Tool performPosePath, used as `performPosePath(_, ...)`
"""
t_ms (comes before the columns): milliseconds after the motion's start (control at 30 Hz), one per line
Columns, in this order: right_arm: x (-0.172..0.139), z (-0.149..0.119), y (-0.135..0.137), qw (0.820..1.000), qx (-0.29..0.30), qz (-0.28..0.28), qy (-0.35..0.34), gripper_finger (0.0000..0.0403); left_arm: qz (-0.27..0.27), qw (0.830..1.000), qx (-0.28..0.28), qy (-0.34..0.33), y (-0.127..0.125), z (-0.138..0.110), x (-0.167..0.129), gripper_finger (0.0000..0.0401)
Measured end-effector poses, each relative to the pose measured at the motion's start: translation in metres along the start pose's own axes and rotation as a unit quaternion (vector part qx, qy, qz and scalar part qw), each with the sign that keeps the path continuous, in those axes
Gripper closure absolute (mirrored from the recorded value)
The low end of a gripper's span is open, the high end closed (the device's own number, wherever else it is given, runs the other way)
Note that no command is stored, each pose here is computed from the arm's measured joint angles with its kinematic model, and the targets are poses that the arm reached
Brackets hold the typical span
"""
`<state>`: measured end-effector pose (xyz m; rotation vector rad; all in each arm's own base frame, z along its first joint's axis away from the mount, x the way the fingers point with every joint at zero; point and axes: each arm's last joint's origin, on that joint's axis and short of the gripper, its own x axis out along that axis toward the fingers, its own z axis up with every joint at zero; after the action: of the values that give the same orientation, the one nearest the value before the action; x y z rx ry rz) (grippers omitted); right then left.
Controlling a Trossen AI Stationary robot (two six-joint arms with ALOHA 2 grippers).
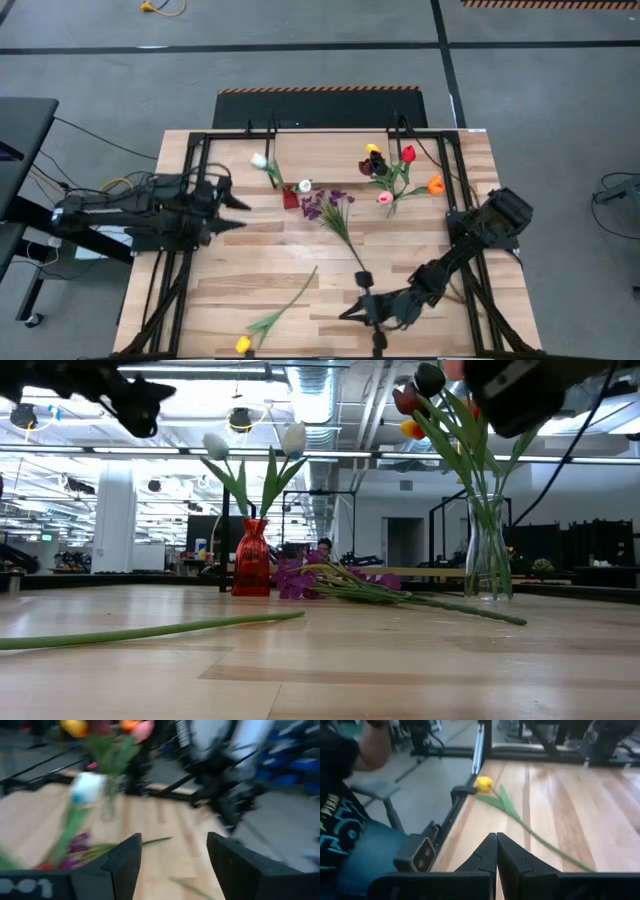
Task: Pick and place flowers into a vace then onto a shelf
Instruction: Put the yellow flower into the red vase
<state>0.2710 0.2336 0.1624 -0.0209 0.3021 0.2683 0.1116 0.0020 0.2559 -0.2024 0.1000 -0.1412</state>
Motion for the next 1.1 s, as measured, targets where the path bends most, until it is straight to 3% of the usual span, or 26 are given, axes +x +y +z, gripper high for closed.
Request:
performPosePath(133,0.024,0.008,0.001,0.999,-0.012,-0.018,0.037,0.0403,-0.059,0.997,-0.005,-0.041,-0.011,-0.016,0.000,0.0185)
performPosePath(267,0.035,0.026,-0.005,0.995,-0.024,-0.034,0.091,0.0403,-0.082,0.994,-0.002,-0.067,-0.021,-0.024,-0.002,0.0185)
performPosePath(500,0.049,0.075,-0.016,0.984,0.009,0.074,0.164,0.0403,-0.123,0.988,0.036,-0.080,-0.037,-0.031,-0.003,0.0185)
performPosePath(700,0.048,0.104,-0.026,0.975,0.007,0.060,0.212,0.0403,-0.128,0.985,0.075,-0.085,-0.045,-0.033,-0.006,0.0185)
performPosePath(967,0.049,0.113,-0.037,0.975,0.005,0.038,0.218,0.0403,-0.146,0.981,0.093,-0.088,-0.050,-0.033,-0.008,0.0185)
performPosePath(1100,0.067,0.101,-0.034,0.971,-0.018,0.027,0.237,0.0403,-0.157,0.979,0.091,-0.087,-0.052,-0.034,-0.009,0.0185)
